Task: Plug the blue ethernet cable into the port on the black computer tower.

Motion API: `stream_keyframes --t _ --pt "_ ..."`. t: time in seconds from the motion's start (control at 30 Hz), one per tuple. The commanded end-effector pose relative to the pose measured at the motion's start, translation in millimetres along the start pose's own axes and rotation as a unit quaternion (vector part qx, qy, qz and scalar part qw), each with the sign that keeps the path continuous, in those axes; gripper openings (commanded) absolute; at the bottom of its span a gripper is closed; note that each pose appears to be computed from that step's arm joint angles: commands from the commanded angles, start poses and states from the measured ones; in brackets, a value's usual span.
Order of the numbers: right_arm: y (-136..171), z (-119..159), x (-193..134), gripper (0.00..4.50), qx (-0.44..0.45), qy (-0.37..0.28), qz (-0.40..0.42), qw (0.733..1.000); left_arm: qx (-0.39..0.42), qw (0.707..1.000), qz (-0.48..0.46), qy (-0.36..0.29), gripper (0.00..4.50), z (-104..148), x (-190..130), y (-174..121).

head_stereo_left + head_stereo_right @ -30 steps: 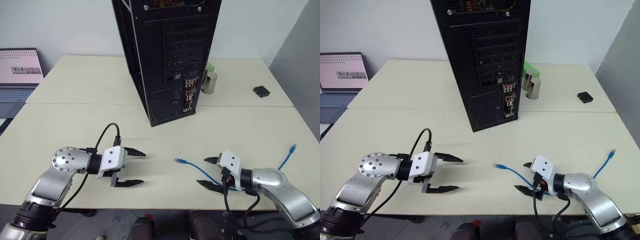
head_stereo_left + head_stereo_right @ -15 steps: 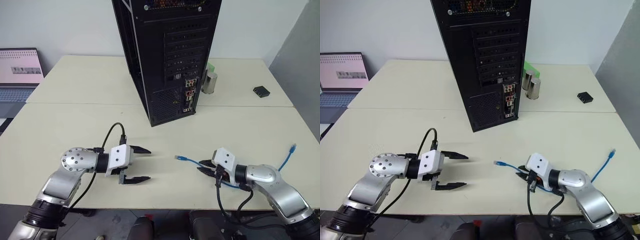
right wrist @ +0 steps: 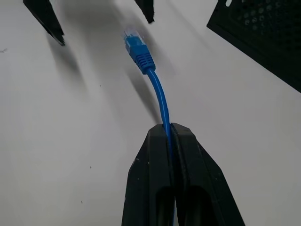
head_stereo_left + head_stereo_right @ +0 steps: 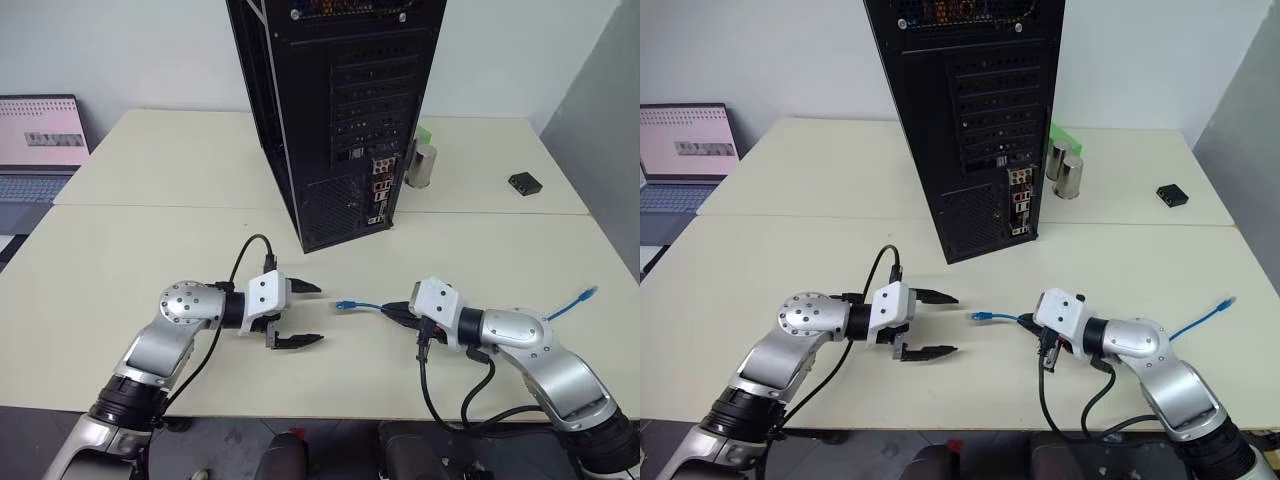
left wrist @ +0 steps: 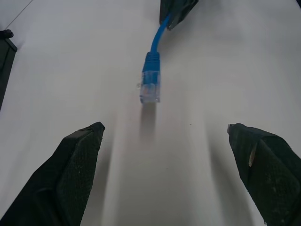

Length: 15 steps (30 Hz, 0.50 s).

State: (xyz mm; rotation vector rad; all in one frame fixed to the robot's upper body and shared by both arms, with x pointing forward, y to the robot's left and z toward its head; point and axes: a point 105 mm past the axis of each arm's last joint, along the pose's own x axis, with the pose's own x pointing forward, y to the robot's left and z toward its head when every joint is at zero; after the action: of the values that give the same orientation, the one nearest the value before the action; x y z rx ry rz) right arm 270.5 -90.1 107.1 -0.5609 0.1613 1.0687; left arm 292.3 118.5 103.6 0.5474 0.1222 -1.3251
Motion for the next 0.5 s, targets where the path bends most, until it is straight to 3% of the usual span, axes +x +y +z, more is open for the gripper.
stream_keyframes --t 0.03,0.1,0.23,0.5 --pt "1.3 19.8 0.7 0.03 -0.034 -0.022 0.006 0.999 -0.009 1.0 0.008 -0.013 4.5 6.2 7.3 6.8" --pt "1.0 22.0 1.5 0.03 -0.037 -0.023 0.007 0.999 -0.014 1.0 0.002 -0.017 4.5 7.2 9.0 7.1" --pt "1.5 24.3 2.3 0.0 -0.044 -0.024 0.008 0.999 -0.02 1.0 -0.001 -0.023 3.89 10.5 11.5 9.3" --pt "2.1 27.0 5.1 0.0 -0.054 -0.027 0.011 0.998 -0.019 1.0 -0.007 -0.021 2.19 12.2 12.5 10.2"
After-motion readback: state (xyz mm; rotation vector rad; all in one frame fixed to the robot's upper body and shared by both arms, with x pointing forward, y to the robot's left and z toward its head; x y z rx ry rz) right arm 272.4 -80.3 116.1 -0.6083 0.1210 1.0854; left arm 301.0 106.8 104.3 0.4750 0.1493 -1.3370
